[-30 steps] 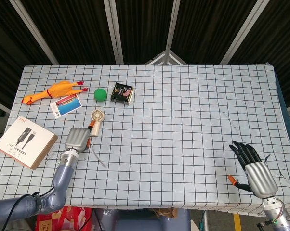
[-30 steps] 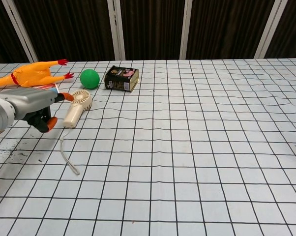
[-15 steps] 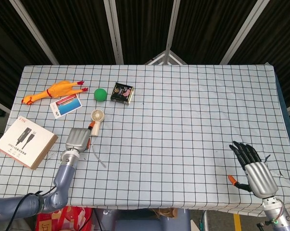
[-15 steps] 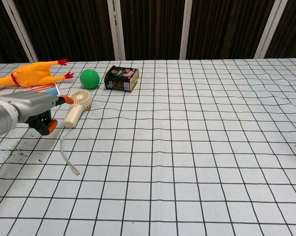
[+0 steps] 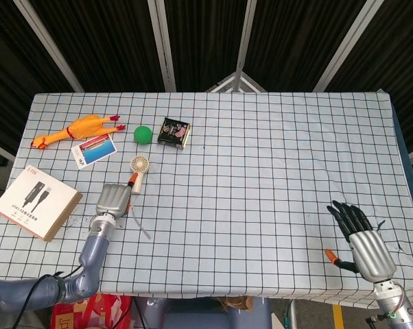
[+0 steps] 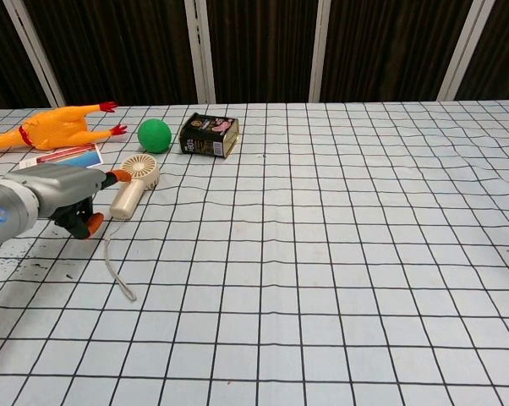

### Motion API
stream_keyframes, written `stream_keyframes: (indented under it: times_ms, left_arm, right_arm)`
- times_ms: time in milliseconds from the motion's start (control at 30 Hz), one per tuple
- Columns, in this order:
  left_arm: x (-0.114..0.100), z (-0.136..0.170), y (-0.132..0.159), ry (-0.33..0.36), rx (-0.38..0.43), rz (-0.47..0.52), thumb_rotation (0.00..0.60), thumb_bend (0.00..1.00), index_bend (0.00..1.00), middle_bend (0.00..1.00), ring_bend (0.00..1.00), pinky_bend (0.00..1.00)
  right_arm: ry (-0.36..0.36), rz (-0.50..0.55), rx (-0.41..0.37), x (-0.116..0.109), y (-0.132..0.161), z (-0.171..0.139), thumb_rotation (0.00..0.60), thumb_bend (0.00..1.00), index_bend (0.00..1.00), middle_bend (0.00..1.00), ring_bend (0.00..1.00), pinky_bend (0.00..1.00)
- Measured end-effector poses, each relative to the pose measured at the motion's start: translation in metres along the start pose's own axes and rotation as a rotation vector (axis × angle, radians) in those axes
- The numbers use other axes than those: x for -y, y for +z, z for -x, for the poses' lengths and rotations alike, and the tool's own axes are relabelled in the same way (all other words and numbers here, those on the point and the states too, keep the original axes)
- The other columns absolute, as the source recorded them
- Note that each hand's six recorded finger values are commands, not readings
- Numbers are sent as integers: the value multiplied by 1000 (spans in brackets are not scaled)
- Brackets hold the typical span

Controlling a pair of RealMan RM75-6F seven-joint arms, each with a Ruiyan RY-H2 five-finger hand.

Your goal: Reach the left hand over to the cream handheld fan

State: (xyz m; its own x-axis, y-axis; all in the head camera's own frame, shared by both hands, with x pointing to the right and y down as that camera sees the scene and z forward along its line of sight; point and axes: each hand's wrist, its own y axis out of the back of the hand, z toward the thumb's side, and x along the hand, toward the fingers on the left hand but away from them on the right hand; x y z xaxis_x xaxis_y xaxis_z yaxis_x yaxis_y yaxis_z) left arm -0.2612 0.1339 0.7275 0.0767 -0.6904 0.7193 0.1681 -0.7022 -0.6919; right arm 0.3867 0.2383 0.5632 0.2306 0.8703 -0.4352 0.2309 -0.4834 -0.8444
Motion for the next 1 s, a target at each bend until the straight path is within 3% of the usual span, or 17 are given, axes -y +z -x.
stream_keyframes:
  times_ms: [400,767,867,1000]
  left_arm:
    - [15,-1,-1,-47,-4,-19,600,836,39,905,772,922]
    - [12,1,0,-52,1,12,600,836,33,900,769,922]
    - [6,2,0,-36,2,26,600,832,14,887,754,922]
    - [-9,6,2,34,19,42,600,800,0,835,701,895]
  right_arm:
    - [-2,2,0,0,0,0,600,289,0,0,0,61]
    - [-2,1,-2,0,1,-1,600,290,0,0,0,61]
    - [-4,1,-2,0,1,-1,600,290,0,0,0,61]
    - [-5,-2,-1,0,0,-1,600,290,0,0,0,61]
